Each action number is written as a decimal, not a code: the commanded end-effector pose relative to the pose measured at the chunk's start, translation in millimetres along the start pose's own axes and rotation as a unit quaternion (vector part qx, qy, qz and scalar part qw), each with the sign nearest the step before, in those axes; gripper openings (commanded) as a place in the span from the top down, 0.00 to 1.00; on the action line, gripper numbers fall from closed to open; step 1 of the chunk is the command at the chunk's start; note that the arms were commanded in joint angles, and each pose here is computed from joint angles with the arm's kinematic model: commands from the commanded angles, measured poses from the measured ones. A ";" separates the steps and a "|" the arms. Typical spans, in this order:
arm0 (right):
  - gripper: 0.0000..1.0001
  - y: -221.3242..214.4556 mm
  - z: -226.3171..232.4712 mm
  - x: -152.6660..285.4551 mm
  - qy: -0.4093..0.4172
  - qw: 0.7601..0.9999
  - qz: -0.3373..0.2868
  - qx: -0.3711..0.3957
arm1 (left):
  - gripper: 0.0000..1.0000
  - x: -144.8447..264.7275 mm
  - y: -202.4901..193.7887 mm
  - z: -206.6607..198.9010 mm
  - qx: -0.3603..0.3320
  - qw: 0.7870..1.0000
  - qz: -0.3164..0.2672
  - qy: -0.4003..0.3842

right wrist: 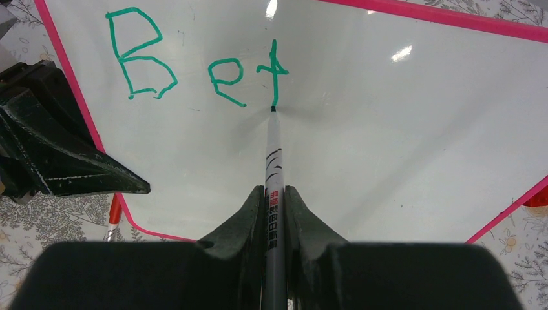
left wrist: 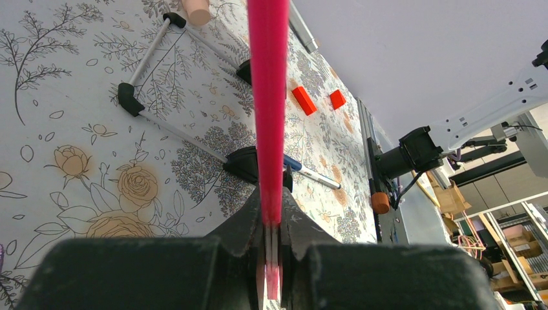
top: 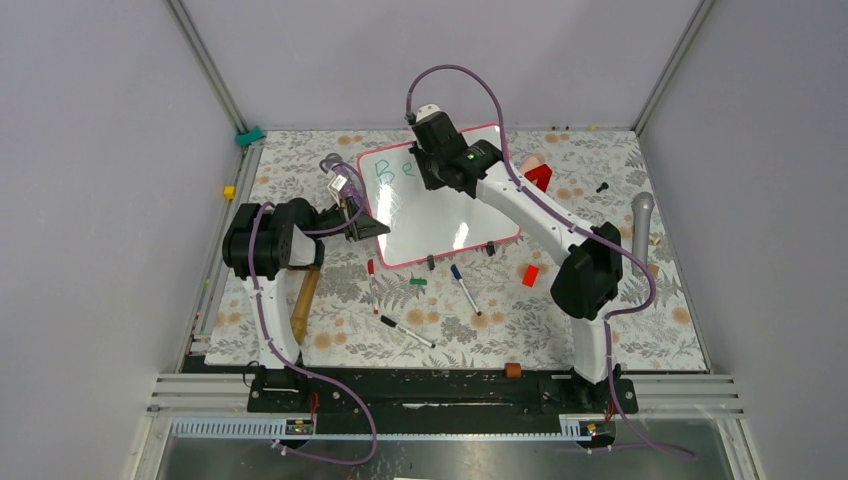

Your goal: Write a sentence on the whiteboard

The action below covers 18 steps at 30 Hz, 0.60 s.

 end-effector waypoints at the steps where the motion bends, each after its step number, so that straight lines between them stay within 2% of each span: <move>1: 1.00 2.8 -7.2 9.1 -0.017 1.000 -0.011 -0.010 | 1.00 -6.7 -4.1 4.1 -0.001 1.000 0.019 -0.008; 18: 1.00 10.0 -13.9 9.9 -0.056 0.998 -0.018 -0.013 | 1.00 -6.7 -3.9 4.0 -0.001 1.000 0.019 -0.008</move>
Point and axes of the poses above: each gripper's point midway between its finger pads, its own x axis back along the fingers, its own z axis along the line the jaws close on, y = z × x, the point moved 10 cm from there along x, back along the fingers, and after that the axes turned 14 degrees about x, right-handed, at the moved point
